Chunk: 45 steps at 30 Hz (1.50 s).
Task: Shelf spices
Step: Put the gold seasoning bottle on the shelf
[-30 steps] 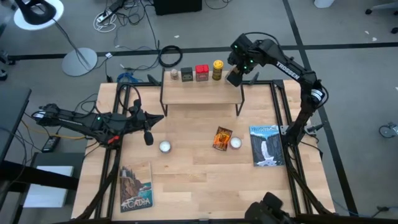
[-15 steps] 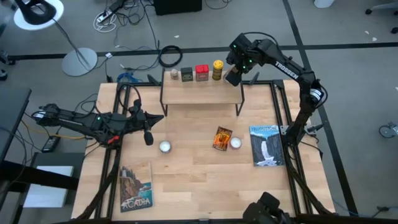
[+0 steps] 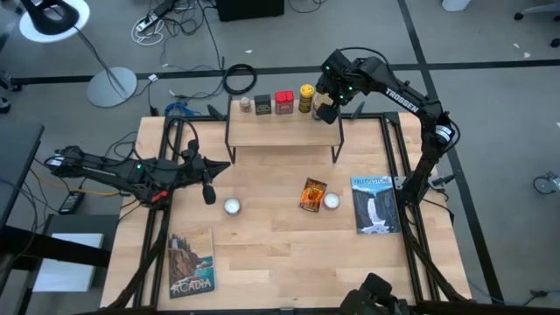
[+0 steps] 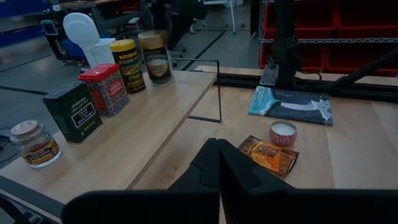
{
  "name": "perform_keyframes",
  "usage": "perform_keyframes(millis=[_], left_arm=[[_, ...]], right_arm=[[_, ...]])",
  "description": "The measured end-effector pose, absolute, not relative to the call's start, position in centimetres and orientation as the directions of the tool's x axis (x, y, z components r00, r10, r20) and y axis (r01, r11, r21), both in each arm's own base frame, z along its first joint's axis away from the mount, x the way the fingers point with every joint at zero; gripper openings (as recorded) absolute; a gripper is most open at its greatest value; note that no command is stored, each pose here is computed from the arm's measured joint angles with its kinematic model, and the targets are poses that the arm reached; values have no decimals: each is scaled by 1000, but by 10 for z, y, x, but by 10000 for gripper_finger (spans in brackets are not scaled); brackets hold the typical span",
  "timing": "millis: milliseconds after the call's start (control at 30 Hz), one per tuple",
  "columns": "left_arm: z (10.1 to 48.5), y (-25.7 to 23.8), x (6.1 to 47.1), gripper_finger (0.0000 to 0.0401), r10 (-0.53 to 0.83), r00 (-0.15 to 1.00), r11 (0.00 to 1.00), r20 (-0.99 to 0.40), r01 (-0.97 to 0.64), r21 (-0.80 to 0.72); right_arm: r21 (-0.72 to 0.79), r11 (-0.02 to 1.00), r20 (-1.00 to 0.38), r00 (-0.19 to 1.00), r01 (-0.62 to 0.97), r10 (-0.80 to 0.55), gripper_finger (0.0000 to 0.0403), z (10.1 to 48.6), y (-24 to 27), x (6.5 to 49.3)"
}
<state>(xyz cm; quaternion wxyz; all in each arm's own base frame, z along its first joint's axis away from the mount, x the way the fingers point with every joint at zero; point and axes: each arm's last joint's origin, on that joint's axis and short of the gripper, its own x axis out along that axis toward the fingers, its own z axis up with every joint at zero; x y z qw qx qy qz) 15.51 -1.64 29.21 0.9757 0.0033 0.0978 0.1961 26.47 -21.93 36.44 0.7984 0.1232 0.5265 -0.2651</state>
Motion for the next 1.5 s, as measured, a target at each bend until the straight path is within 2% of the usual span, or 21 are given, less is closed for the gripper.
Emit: perform_keyframes(millis=[367, 800, 967, 1067, 1133, 1333, 1367, 1500], left_arm=[[292, -16, 155, 1, 385, 903, 922, -192, -384, 47], [292, -16, 155, 1, 386, 902, 922, -191, -385, 47], [292, -16, 155, 1, 386, 902, 922, -191, -385, 47], [292, -16, 155, 1, 386, 902, 922, -191, -385, 47], [292, -16, 155, 1, 386, 902, 922, -191, -385, 47], [292, -16, 155, 1, 386, 902, 922, -191, -385, 46], [292, -16, 155, 1, 386, 903, 922, -191, -384, 46], [292, -16, 155, 1, 386, 903, 922, -191, -385, 43]], right_arm=[[-113, 825, -905, 285, 554, -315, 328, 369, -216, 265], [-194, 781, -816, 344, 594, -464, 327, 433, -190, 261], [-186, 809, -799, 393, 558, -455, 312, 442, -171, 270], [-204, 827, -800, 399, 523, -449, 273, 442, -160, 276], [-227, 828, -795, 393, 512, -461, 229, 442, -156, 279], [-254, 827, -792, 382, 502, -476, 39, 442, -153, 280], [-260, 829, -793, 380, 496, -476, 20, 442, -153, 280], [-256, 823, -795, 373, 508, -478, 10, 439, -158, 280]])
